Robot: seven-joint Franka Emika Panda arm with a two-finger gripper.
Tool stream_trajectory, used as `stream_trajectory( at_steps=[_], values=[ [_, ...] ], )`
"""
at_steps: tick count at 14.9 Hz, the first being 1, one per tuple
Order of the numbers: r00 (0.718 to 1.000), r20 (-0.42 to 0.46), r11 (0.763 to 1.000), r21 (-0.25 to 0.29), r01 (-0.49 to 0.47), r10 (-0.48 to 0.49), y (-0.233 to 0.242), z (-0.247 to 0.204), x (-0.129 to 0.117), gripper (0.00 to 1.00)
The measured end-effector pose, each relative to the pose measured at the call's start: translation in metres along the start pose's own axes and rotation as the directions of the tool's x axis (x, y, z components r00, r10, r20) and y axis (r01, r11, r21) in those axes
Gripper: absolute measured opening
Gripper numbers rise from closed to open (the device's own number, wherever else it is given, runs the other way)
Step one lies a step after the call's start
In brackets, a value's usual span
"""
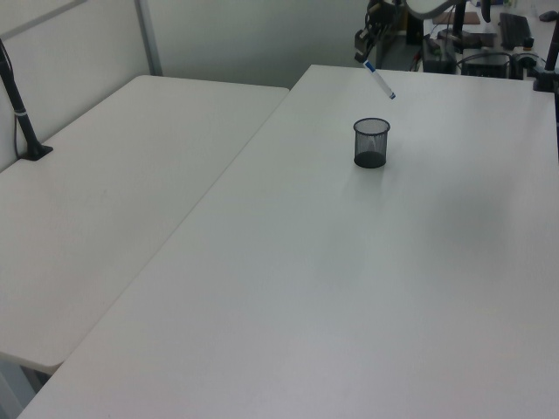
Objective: Insert the marker
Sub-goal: 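Carry the marker over the black mesh pen cup, tip pointing down, then lower the marker into the cup and open the gripper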
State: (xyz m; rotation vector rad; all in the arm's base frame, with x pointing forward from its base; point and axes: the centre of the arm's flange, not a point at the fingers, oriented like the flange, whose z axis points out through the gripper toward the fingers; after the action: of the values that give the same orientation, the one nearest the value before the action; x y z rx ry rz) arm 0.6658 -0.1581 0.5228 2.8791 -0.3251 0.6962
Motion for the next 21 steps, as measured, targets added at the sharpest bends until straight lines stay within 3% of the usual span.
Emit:
stream_trajectory(
  at_steps=[5,10,15,18,21],
  values=[
    [0.999,0.033,0.999,-0.004,0.033,-0.033,-0.028,0.023,-0.013,0.19],
    [0.998,0.060,0.995,-0.097,0.029,-0.023,-0.075,0.062,-0.027,0.19],
    [0.998,0.058,0.994,-0.108,0.024,-0.018,-0.075,0.067,-0.027,0.20],
    [0.998,0.058,0.994,-0.108,0.024,-0.018,-0.075,0.067,-0.027,0.44],
    [0.998,0.057,0.994,-0.109,0.022,-0.016,-0.074,0.067,-0.027,0.78]
  ],
)
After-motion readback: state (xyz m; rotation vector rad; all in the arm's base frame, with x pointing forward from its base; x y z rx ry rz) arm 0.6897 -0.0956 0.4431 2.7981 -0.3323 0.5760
